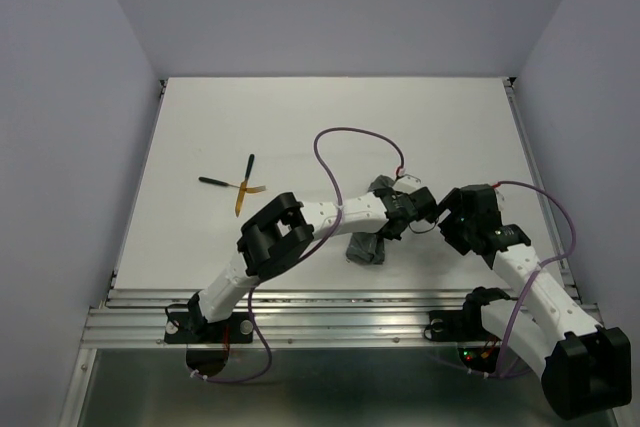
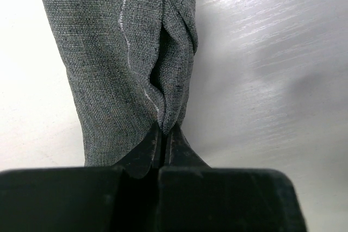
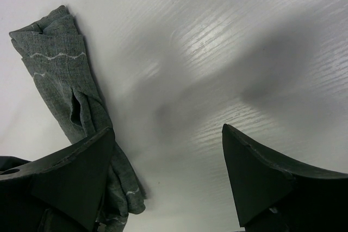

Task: Fold the napkin into a case and place the utensils inside
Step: Pick up the smaller rectangle-folded napkin from the center of the board, then turn over the smaller rectangle-folded napkin at the center of the board.

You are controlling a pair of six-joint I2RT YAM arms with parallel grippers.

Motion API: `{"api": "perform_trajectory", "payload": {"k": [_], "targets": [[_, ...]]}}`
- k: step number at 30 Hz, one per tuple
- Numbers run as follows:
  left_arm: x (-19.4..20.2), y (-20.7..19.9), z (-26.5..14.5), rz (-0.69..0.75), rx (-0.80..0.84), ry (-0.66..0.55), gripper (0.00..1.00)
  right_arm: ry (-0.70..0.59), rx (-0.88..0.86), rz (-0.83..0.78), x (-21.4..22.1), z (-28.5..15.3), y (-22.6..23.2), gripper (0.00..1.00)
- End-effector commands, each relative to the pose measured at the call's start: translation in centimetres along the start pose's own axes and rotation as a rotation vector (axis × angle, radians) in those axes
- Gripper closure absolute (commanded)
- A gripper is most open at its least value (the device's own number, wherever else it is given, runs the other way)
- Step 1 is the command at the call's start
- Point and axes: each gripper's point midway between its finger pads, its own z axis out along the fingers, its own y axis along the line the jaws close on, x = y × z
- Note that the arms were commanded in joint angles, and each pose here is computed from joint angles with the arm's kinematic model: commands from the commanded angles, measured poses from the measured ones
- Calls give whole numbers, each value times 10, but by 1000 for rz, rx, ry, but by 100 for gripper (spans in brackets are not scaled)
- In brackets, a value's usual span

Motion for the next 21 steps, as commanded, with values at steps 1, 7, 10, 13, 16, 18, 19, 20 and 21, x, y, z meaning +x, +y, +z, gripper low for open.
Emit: {"api": "perform_trajectory", "payload": {"k": [1,7,10,13,16,18,19,20,21], "targets": [[-16,-4,-6,23,50,-23,100,-13,-9,4,-5,-2,3,15],[-42,-12,-37,7,340,-58,100,-21,-19,-2,-7,-4,6,15],[-47,-16,-59,12,507,-43,100,-24,-26,-6,-9,-5,8,15],[-55,-18,-73,4,629,-38,100,-27,-40,-14,-11,-7,12,15],[-58,-20,-80,-2,705,-37,100,-34,-78,-38,-16,-12,22,15],[-55,-27,-84,-2,791,-12,100,-47,-101,-59,-22,-18,30,15],[-54,-29,-87,0,837,0,100,-52,-109,-64,-24,-19,32,16],[-52,-32,-87,5,857,7,100,-59,-117,-70,-27,-22,36,16],[-51,-34,-86,9,874,13,100,-63,-122,-74,-28,-23,37,15]]}}
